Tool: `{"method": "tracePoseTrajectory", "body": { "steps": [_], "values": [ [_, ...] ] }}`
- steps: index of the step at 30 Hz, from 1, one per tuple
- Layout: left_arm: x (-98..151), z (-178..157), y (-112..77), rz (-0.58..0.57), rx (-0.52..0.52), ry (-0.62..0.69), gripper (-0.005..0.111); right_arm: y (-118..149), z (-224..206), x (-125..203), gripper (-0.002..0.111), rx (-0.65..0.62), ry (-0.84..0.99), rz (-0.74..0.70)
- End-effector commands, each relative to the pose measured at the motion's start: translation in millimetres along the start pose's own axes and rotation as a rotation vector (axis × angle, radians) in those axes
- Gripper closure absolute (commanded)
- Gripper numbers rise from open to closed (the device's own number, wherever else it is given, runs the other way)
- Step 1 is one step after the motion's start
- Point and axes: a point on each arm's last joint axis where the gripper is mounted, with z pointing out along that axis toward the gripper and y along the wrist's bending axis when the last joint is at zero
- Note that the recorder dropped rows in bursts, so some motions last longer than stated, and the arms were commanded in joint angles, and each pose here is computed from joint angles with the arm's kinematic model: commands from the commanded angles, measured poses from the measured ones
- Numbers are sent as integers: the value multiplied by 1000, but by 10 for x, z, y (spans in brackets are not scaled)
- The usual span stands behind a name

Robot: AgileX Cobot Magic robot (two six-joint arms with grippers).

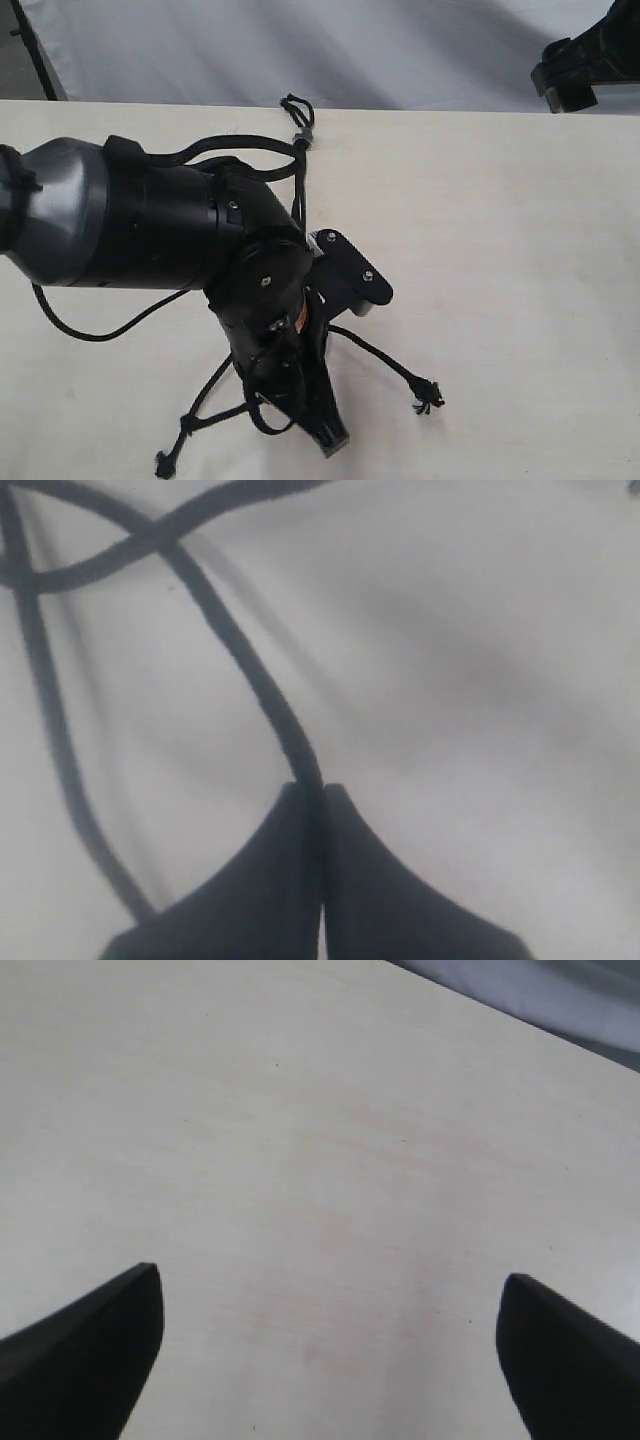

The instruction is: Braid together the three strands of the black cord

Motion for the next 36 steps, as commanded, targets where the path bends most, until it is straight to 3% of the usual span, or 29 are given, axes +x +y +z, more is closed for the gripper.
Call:
{"method": "tracePoseTrajectory", "body": {
  "steps": [1, 5, 7, 10, 14, 19, 22, 25, 26, 29, 33, 36],
  "values": [
    [30, -9, 145, 187, -176, 52, 107, 0, -19, -5, 24, -4, -9, -2],
    [84, 219, 251, 370, -305, 88, 107, 19, -19, -1, 24, -25, -5, -6],
    [135, 333, 260, 418, -308, 79, 107, 19, -19, -1, 24, -25, -5, -6],
    [215, 471, 298, 433, -290, 77, 107, 19, -19, 0, 24, -24, -3, -8],
    [349, 554, 346, 366, -267, 90, 107, 19, -19, 0, 24, -24, -3, -18],
    [408, 609, 215, 216, -127, 68, 107, 19, -19, 0, 24, -24, -3, -22],
    [441, 607, 47, 125, 57, 87, 107, 18, -19, -3, 24, -23, -8, -25],
    [400, 476, -70, 118, 189, 43, 107, 18, -19, -3, 24, -23, -8, -27],
    [375, 411, -64, 131, 185, 19, 107, 18, -19, -3, 24, -23, -8, -27],
    [337, 145, 57, 325, 51, -57, 107, 18, -19, -3, 24, -23, -8, -27],
    [366, 137, 151, 463, -46, -9, 107, 18, -19, -1, 24, -23, -5, -27],
    [371, 134, 248, 468, -112, 11, 107, 18, -19, -1, 24, -23, -5, -27]
  ]
}}
